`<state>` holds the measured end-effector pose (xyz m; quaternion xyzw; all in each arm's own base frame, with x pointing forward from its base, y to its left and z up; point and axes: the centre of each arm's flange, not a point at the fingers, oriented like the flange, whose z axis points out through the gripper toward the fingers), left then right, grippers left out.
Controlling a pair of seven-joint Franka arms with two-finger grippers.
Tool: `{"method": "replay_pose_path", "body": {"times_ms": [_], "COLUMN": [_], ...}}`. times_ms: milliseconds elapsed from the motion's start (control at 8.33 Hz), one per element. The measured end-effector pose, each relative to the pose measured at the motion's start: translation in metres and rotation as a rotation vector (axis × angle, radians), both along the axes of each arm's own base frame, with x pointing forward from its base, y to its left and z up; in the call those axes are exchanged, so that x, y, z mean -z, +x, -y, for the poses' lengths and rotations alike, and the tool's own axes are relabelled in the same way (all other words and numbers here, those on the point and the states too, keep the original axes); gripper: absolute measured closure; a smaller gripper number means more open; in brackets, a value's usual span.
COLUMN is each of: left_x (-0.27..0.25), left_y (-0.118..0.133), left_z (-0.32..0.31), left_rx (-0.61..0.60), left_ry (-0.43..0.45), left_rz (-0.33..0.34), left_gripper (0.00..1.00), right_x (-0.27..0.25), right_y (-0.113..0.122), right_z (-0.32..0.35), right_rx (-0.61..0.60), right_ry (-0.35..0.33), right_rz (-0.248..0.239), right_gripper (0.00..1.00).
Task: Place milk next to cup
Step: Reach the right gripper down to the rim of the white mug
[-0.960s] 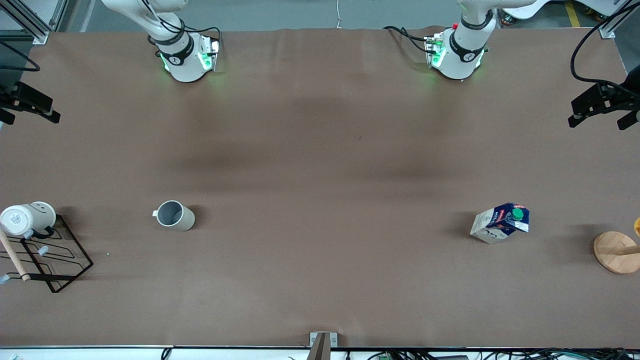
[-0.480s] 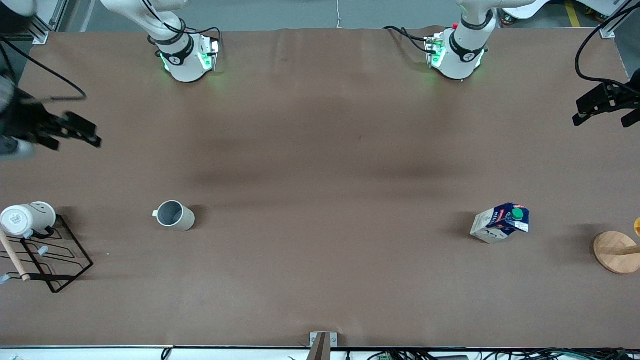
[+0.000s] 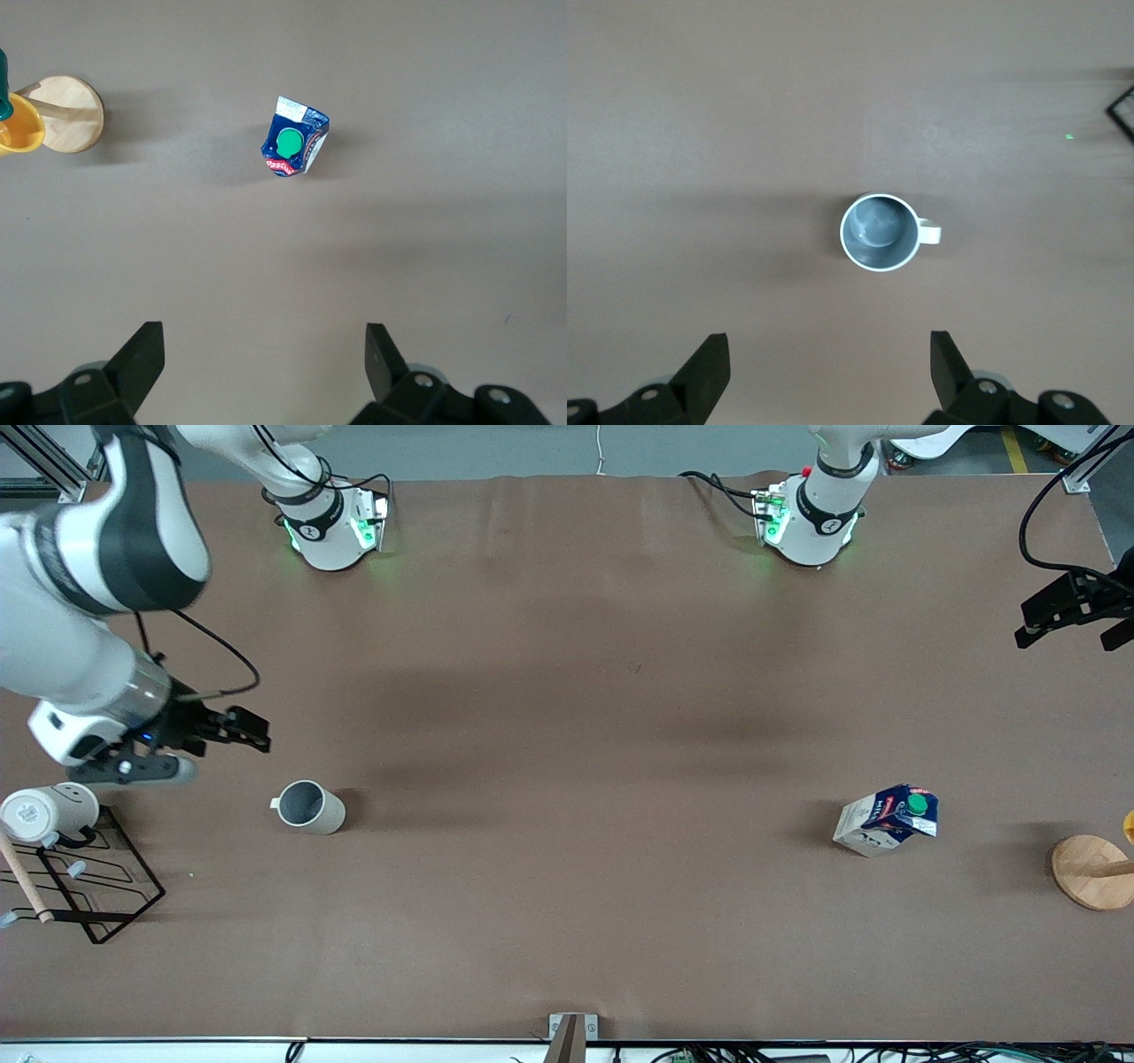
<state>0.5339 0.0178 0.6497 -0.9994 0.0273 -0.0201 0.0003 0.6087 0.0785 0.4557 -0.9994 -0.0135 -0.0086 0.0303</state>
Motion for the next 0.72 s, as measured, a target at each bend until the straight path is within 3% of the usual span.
{"method": "replay_pose_path", "body": {"times_ms": [480, 720], "left_x": [0.0, 0.0], "left_y": [0.0, 0.0], "left_z": [-0.002, -0.002], "left_rx": [-0.004, -0.005], "left_ry": [0.0, 0.0], "left_rz": [-0.002, -0.003], "left_gripper": [0.0, 0.0], "right_x": [0.14, 0.183], "right_y": [0.001, -0.007], "right_z": [-0.014, -0.019], "right_rx": [-0.001, -0.009], "right_ry": [-0.017, -0.026], "right_rz": [0.051, 0.034], "right_gripper": [0.0, 0.0]}}
